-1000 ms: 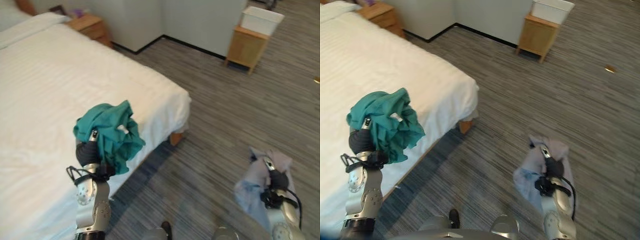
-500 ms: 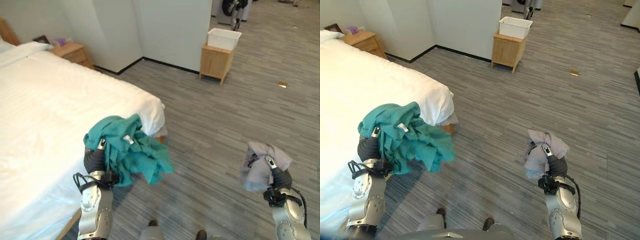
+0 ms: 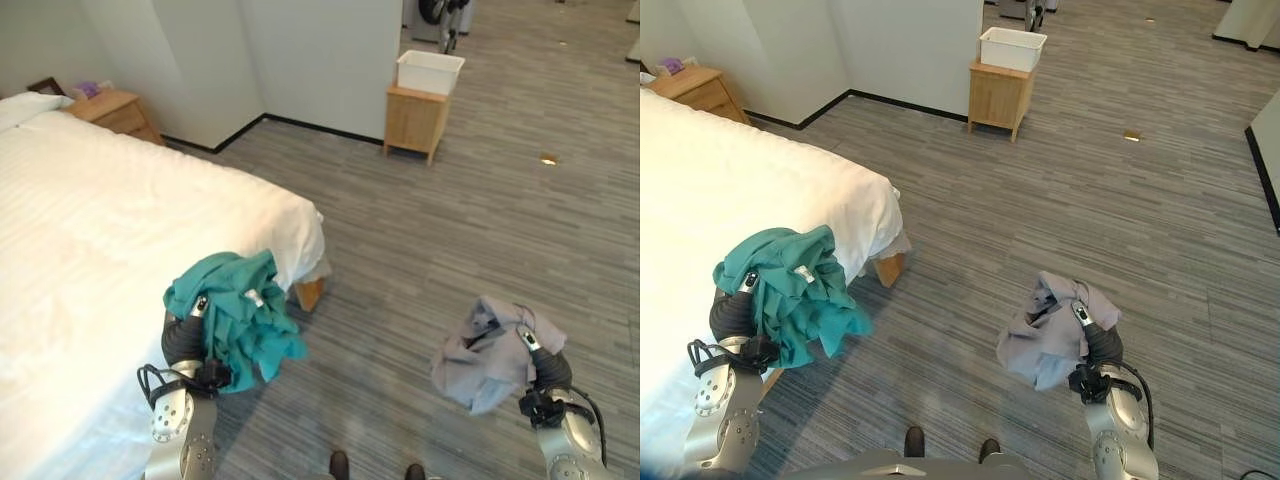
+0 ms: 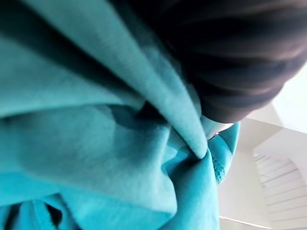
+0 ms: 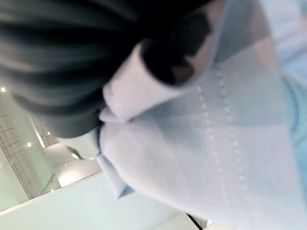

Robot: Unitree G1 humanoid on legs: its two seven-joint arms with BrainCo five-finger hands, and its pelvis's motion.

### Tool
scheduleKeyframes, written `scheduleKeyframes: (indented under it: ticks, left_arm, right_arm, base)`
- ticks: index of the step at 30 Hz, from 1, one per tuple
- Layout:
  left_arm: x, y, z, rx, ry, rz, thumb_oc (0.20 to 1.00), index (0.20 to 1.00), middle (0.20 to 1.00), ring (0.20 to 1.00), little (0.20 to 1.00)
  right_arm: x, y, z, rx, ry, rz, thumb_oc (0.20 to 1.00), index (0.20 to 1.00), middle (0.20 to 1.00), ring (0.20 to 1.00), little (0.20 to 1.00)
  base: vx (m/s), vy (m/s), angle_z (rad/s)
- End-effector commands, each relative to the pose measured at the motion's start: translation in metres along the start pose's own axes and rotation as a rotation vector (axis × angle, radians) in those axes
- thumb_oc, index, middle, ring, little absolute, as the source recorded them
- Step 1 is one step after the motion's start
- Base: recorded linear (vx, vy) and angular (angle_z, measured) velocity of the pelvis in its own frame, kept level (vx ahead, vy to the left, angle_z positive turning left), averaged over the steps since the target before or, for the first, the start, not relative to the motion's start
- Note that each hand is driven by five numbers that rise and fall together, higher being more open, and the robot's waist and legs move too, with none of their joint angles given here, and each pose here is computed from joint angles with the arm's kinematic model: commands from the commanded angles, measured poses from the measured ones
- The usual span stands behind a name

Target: Pick up bed clothes into laundry basket.

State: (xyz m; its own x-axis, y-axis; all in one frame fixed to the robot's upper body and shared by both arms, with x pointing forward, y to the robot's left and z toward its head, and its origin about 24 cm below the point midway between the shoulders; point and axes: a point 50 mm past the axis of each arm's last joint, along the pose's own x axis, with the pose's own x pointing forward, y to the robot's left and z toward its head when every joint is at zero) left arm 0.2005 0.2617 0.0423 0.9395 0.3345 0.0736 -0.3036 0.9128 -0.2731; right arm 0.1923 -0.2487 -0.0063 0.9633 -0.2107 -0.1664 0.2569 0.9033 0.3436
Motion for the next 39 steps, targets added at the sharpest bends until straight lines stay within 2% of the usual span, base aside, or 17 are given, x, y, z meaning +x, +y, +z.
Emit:
scheduleKeyframes:
  ticks: [1, 7, 16, 28, 34, 39]
  left_arm:
    - [0.012, -0.003, 0.034, 0.039, -0.169, -0.046, 0.200, 0.200, 0.200, 0.200, 0.200]
    - [0.015, 0.013, 0.044, 0.093, -0.205, 0.038, 0.200, 0.200, 0.200, 0.200, 0.200]
    - [0.026, -0.002, 0.047, 0.136, -0.215, -0.035, 0.200, 0.200, 0.200, 0.200, 0.200]
    - [0.026, -0.013, 0.039, 0.142, -0.181, -0.127, 0.200, 0.200, 0.200, 0.200, 0.200]
    - [0.027, -0.025, 0.033, 0.041, -0.161, -0.153, 0.200, 0.200, 0.200, 0.200, 0.200]
    - [0.026, -0.032, 0.024, 0.018, -0.117, -0.195, 0.200, 0.200, 0.200, 0.200, 0.200]
  right_arm:
    - [0.018, 0.018, 0.037, -0.003, -0.180, 0.095, 0.200, 0.200, 0.200, 0.200, 0.200]
    - [0.020, 0.019, 0.039, 0.001, -0.196, 0.085, 0.200, 0.200, 0.200, 0.200, 0.200]
    - [0.022, 0.035, 0.041, 0.006, -0.218, 0.133, 0.200, 0.200, 0.200, 0.200, 0.200]
    - [0.012, 0.018, 0.034, 0.018, -0.180, 0.100, 0.200, 0.200, 0.200, 0.200, 0.200]
    - [0.022, 0.016, 0.048, 0.004, -0.214, 0.086, 0.200, 0.200, 0.200, 0.200, 0.200]
    - [0.023, 0.013, 0.053, 0.021, -0.238, 0.064, 0.200, 0.200, 0.200, 0.200, 0.200]
  base:
    - [0.08, 0.061, -0.01]
    - [0.07, 0.081, -0.09]
    - [0.10, 0.145, -0.22]
    - [0.49, -0.156, 0.24]
    - [0.48, -0.367, 0.12]
    - [0.55, -0.090, -0.14]
